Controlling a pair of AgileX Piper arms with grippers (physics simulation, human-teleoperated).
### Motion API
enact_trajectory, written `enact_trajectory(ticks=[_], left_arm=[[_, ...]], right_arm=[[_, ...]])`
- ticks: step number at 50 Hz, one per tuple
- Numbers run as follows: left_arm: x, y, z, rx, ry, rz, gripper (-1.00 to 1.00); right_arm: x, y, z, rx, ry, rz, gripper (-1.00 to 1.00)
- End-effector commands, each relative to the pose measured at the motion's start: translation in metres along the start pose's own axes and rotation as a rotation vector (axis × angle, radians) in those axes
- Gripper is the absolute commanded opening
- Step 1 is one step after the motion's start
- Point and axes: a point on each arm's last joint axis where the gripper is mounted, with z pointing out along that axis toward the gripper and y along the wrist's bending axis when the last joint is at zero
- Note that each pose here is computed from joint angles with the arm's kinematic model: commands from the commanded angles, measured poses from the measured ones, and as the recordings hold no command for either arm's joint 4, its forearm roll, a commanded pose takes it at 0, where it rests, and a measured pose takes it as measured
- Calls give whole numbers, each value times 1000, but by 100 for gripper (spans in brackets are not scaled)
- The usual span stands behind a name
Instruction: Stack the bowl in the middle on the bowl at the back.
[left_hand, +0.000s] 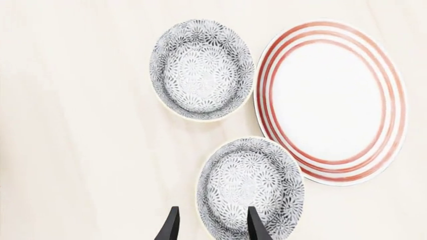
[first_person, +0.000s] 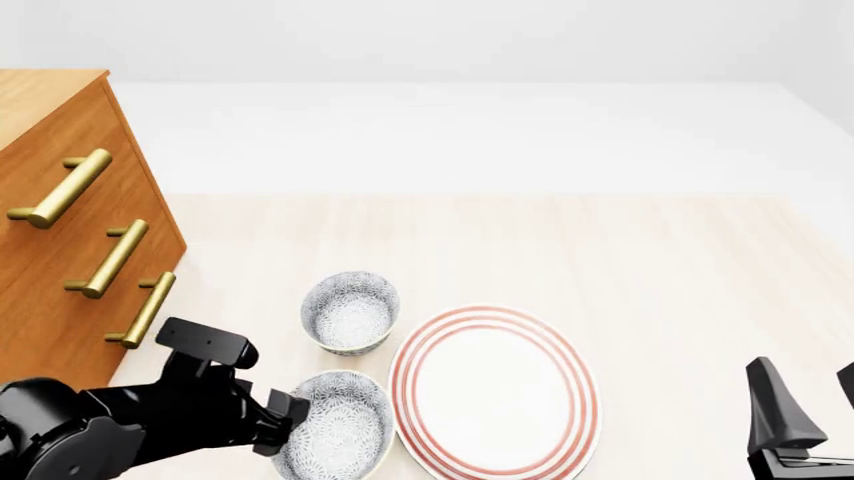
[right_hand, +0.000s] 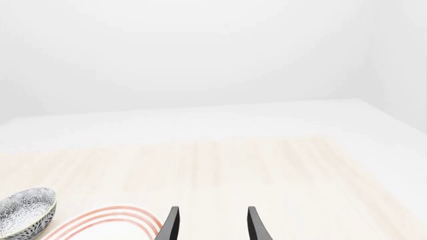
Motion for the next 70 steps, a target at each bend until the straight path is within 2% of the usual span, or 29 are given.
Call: enact_trajectory(ticks=[1,27,47,48,60,70], left_arm=[[10,3,14,-7,22,-15,100],[26,4,45,0,28,-63,100],[44,-1,56,25,35,-87,100],[42,1,57,19,37,-80,-100],[42,4,55,12,30,-82,-100],[37,2,32,20,14,-78,-100]], right_arm=[[0,0,0,2,-1,-1,100],[-1,0,0,-2,-3,-7,100],[0,0,0,-3,-3,-11,100],[0,0,0,-3,-3,-12,100],[0,0,0,-5,-2,-16,100],[0,0,0,-8,-1,-21,100]])
